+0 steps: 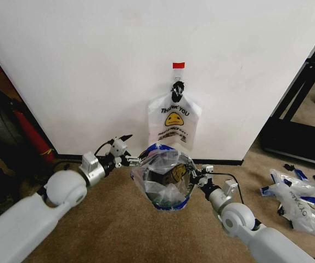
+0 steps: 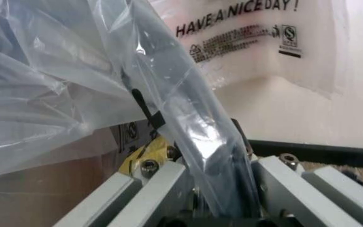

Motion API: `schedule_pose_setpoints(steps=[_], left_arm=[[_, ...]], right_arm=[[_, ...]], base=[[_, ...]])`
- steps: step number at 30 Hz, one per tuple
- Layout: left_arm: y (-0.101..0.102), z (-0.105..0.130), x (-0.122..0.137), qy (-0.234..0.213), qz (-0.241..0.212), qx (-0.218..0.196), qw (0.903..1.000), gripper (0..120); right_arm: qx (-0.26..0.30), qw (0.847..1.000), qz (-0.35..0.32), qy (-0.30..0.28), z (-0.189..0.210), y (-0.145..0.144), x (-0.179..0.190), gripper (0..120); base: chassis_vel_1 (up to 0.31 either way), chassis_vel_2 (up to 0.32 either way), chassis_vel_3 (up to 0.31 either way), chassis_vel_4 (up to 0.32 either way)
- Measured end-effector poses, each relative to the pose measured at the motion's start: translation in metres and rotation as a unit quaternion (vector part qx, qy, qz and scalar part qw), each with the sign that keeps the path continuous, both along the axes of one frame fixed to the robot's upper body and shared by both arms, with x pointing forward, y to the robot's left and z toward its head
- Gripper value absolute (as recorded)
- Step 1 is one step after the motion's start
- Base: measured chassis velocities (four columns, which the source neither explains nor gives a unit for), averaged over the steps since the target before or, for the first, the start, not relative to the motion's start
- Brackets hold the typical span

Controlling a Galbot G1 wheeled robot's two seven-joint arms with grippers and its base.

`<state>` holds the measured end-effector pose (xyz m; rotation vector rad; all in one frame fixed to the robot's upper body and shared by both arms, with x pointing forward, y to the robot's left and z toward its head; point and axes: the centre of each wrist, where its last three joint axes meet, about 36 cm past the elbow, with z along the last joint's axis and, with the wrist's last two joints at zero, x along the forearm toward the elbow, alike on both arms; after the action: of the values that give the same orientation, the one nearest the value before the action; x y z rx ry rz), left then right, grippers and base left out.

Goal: Pick up the garbage bag from the wall and place it over the trash bin.

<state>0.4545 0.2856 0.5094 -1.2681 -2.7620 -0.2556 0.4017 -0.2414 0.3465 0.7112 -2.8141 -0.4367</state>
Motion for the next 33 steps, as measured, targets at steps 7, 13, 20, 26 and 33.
schedule_pose_setpoints(steps=[7, 13, 20, 26, 33], left_arm=[[-0.001, -0.004, 0.011, 0.047, -0.003, 0.012, 0.9988, 100], [-0.002, -0.010, 0.013, 0.069, 0.019, 0.022, 0.9972, 95], [-0.007, -0.012, 0.013, 0.088, 0.018, 0.032, 0.9954, 73], [-0.013, -0.013, 0.015, 0.087, 0.012, 0.039, 0.9954, 49], [-0.016, -0.013, 0.018, 0.085, 0.027, 0.041, 0.9952, 24]], right_arm=[[-0.008, 1.000, 0.014, -0.010, -0.003, 0.002, -0.002, 0], [-0.008, 1.000, 0.019, -0.013, -0.003, 0.004, -0.004, 0], [-0.005, 1.000, 0.023, -0.017, 0.001, 0.007, -0.004, 0], [-0.003, 1.000, 0.023, -0.016, 0.002, 0.010, -0.005, 0], [-0.002, 0.999, 0.029, -0.019, 0.005, 0.012, -0.009, 0]], base=[[0.000, 0.000, 0.000, 0.000], [0.000, 0.000, 0.000, 0.000], [0.000, 0.000, 0.000, 0.000], [0.000, 0.000, 0.000, 0.000], [0.000, 0.000, 0.000, 0.000]])
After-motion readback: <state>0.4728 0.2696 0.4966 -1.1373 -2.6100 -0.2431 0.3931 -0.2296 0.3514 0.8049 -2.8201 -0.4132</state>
